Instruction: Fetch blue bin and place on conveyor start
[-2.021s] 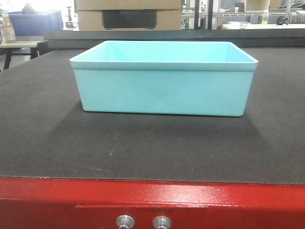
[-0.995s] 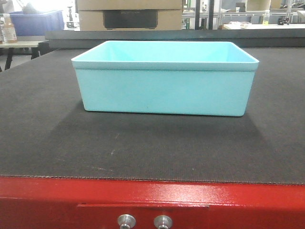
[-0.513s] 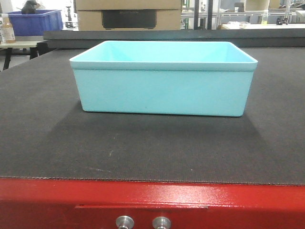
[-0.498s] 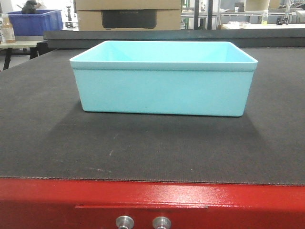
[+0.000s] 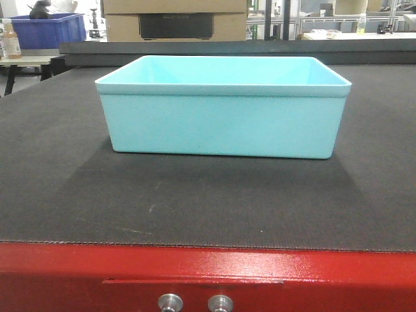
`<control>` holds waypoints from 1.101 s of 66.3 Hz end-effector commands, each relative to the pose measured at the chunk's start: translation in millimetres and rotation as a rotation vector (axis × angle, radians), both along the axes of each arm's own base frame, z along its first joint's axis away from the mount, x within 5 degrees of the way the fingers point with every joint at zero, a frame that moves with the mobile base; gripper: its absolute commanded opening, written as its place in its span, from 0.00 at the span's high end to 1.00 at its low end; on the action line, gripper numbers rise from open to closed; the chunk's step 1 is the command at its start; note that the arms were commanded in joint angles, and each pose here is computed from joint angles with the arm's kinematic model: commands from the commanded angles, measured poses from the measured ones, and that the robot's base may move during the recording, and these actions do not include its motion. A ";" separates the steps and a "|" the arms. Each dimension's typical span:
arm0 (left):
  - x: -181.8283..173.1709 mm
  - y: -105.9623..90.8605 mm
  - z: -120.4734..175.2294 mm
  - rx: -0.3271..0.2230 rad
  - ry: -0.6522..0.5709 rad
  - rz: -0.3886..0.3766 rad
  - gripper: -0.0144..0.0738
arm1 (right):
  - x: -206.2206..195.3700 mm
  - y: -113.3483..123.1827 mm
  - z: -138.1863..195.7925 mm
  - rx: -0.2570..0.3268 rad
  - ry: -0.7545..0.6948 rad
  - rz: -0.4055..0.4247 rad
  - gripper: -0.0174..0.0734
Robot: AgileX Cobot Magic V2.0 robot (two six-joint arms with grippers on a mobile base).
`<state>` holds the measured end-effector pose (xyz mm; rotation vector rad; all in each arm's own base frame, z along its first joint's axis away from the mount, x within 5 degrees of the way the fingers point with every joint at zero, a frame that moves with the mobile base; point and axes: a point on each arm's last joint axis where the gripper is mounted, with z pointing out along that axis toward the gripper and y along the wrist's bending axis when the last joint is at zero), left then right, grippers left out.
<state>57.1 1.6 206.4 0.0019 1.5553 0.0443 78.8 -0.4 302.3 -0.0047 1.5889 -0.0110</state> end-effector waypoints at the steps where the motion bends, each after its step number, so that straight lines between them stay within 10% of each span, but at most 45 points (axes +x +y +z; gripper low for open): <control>1: -0.8 -0.1 3.6 -0.005 -0.036 -0.002 0.96 | -1.1 -0.6 2.7 -0.013 -0.028 -0.007 0.99; 36: -0.8 -0.1 3.6 -0.005 -0.036 -0.002 0.96 | -16.8 -10.7 -56.3 0.078 -0.019 -0.177 0.99; 73: -0.8 -0.1 3.6 -0.005 -0.036 -0.002 0.96 | -23.3 -9.9 -97.2 0.064 -0.023 -0.182 0.99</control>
